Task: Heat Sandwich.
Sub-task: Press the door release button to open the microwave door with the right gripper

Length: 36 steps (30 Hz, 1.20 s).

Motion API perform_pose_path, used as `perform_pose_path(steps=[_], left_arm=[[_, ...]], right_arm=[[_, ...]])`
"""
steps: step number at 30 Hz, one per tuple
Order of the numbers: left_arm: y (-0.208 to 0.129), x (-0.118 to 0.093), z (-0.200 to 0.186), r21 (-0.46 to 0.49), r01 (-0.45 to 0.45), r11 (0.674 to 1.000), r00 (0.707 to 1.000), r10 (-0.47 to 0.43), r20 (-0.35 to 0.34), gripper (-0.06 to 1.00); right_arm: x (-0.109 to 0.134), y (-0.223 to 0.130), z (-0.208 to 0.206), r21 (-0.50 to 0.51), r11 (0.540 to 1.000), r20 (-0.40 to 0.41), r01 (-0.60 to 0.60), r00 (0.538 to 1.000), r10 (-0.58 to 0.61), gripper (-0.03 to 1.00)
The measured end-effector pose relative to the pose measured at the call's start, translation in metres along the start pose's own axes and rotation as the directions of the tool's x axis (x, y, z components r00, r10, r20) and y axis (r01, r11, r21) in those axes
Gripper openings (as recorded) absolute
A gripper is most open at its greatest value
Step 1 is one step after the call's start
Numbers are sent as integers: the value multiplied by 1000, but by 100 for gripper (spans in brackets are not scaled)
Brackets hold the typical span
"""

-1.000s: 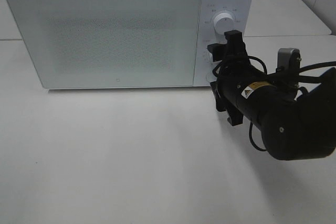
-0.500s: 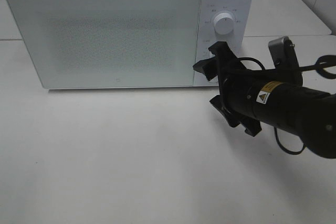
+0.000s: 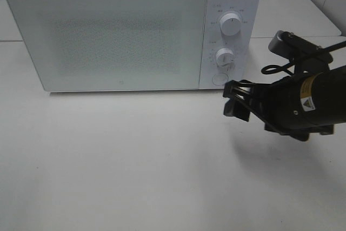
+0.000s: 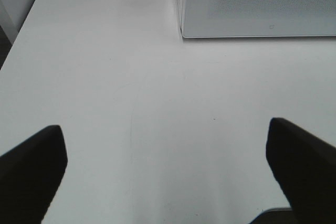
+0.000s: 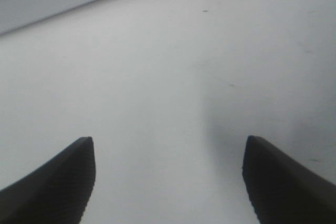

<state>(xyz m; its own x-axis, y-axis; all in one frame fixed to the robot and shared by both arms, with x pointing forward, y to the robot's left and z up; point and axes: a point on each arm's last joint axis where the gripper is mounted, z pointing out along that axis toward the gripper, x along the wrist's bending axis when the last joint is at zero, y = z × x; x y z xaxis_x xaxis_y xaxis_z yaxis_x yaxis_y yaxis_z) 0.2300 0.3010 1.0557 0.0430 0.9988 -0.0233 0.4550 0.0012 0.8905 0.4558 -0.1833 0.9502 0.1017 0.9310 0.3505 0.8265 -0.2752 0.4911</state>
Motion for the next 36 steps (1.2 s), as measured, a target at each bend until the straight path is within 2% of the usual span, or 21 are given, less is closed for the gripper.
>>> perform_pose_path(steps=[1, 2, 4, 6, 9, 11, 12, 16, 21, 29, 34, 36], left_arm=[[0, 0, 0, 0, 0, 1000, 1000, 0, 0, 98], [0, 0, 0, 0, 0, 1000, 1000, 0, 0, 98], [0, 0, 0, 0, 0, 1000, 1000, 0, 0, 98], [0, 0, 0, 0, 0, 1000, 1000, 0, 0, 98], [0, 0, 0, 0, 0, 1000, 1000, 0, 0, 98], [0, 0, 0, 0, 0, 1000, 1000, 0, 0, 98], [0, 0, 0, 0, 0, 1000, 1000, 0, 0, 98], [0, 0, 0, 0, 0, 1000, 1000, 0, 0, 98], [0, 0, 0, 0, 0, 1000, 1000, 0, 0, 98], [0, 0, 0, 0, 0, 1000, 1000, 0, 0, 98], [0, 0, 0, 0, 0, 1000, 1000, 0, 0, 98], [0, 0, 0, 0, 0, 1000, 1000, 0, 0, 98]], right_arm=[[-1, 2, -3, 9, 999, 35, 33, 999, -33, 76], [-5, 5, -11, 51, 992, 116, 116, 986, -121, 76], [-6, 6, -14, 79, 985, 138, 153, 977, -163, 76], [-6, 7, -26, 183, 952, 174, 244, 945, -276, 76], [-4, 7, -33, 238, 925, 158, 297, 928, -339, 76], [-1, 7, -45, 292, 879, 114, 376, 899, -423, 76], [-1, 7, -45, 292, 879, 114, 376, 899, -423, 76], [-3, 4, -71, 320, 828, 72, 460, 860, -505, 76], [-8, 2, -101, 298, 815, 56, 498, 843, -535, 76], [-18, -6, -142, 240, 818, 46, 523, 836, -547, 76], [-28, -15, -172, 163, 834, 38, 527, 841, -539, 76], [-35, -21, -191, 87, 841, 28, 534, 842, -538, 76]])
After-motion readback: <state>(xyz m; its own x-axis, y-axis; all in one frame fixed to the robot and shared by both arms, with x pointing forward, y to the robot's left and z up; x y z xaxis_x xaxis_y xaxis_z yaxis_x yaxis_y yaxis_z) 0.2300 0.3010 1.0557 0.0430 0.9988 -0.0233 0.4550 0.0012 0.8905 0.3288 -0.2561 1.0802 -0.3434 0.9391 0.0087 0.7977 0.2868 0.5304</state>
